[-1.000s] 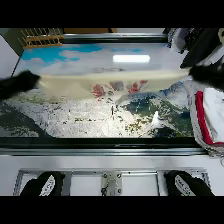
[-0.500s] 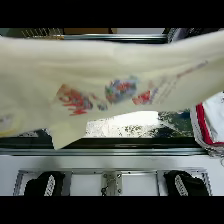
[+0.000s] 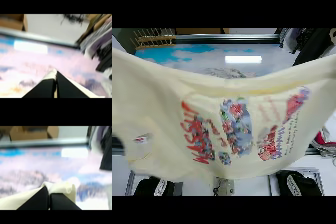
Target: Fold the clothes and pants, and hang the long-sleeved shirts on hangers.
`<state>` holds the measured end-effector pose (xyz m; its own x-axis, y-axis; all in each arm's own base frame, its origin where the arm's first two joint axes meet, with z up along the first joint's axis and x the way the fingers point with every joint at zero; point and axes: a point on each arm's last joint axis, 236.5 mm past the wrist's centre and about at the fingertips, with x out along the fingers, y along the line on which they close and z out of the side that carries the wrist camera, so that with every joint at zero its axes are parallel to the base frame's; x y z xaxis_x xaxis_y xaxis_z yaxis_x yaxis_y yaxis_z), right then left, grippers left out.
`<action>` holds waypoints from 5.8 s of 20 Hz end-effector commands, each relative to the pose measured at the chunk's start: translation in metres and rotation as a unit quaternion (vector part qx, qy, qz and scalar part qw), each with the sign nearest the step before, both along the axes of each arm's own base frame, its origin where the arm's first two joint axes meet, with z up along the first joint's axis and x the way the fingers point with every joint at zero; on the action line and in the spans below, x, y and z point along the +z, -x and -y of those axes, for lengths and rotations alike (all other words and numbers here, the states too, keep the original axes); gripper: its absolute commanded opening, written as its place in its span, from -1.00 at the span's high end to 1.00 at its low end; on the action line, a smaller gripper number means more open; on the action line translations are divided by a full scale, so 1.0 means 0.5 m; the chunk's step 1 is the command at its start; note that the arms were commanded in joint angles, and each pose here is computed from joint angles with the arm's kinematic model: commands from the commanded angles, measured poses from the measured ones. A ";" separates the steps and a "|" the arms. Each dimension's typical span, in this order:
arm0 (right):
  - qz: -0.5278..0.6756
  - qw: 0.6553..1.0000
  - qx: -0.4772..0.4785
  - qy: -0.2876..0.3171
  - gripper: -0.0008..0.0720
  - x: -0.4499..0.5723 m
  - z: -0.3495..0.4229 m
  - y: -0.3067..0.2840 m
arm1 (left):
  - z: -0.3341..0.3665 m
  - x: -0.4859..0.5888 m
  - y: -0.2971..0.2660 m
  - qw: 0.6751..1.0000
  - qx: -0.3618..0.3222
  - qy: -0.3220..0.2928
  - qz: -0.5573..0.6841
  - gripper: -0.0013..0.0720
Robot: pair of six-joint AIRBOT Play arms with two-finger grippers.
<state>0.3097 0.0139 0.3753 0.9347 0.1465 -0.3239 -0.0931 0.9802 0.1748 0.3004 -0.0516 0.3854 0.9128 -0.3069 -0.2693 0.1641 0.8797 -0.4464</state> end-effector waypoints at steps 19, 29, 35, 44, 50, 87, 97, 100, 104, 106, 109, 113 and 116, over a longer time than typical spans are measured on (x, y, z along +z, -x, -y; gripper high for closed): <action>-0.342 0.936 -0.029 -0.073 0.95 -0.719 0.054 -0.456 | -0.023 -0.770 -0.484 0.935 -0.034 0.043 -0.350 0.95; -0.448 0.892 -0.016 -0.056 0.95 -0.832 0.025 -0.295 | -0.008 -0.889 -0.309 0.904 -0.043 0.032 -0.425 0.95; -0.498 0.865 -0.014 -0.062 0.94 -0.914 0.006 -0.215 | -0.003 -0.971 -0.237 0.883 -0.030 0.044 -0.467 0.95; -0.466 0.883 -0.049 -0.035 -0.60 -0.732 0.098 -0.121 | 0.003 -0.780 -0.251 0.923 -0.045 0.025 -0.382 -0.36; -0.548 0.787 -0.220 -0.179 -0.64 -0.834 0.141 0.181 | 0.075 -0.788 -0.118 0.920 -0.075 0.012 -0.384 -0.36; -0.483 0.792 -0.228 -0.295 0.95 -0.990 0.011 0.149 | -0.047 -1.014 0.253 0.791 0.055 0.074 -0.605 -0.78; -0.480 0.793 -0.228 -0.297 0.95 -0.987 0.012 0.144 | 0.107 -1.029 0.252 0.782 -0.054 0.067 -0.618 -0.60; -0.476 0.801 -0.219 -0.291 0.95 -0.969 0.015 0.129 | 0.103 -0.990 0.217 0.809 -0.057 0.062 -0.582 0.95; -0.527 0.797 -0.193 -0.224 0.95 -0.935 0.036 0.161 | 0.066 -0.922 0.205 0.825 -0.061 0.037 -0.561 0.95; -0.538 0.798 -0.186 -0.197 0.95 -0.906 0.052 0.162 | 0.054 -0.889 0.193 0.831 -0.064 0.038 -0.551 0.95; -0.510 0.818 -0.181 -0.196 0.95 -0.851 0.065 0.109 | 0.049 -0.846 0.150 0.841 -0.071 0.036 -0.535 0.95; -0.507 0.821 -0.177 -0.194 0.95 -0.818 0.084 0.044 | 0.052 -0.819 0.055 0.851 -0.094 0.013 -0.517 0.95; -0.506 0.824 -0.170 -0.189 0.95 -0.810 0.099 -0.020 | 0.040 -0.807 -0.036 0.862 -0.090 0.008 -0.498 0.95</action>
<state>0.2957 -0.0289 -0.0356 0.2270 0.2021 -0.9527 0.5709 0.7649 0.2983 0.2801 -0.0756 -0.0250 0.1334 -0.4377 -0.8892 -0.2053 0.8655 -0.4569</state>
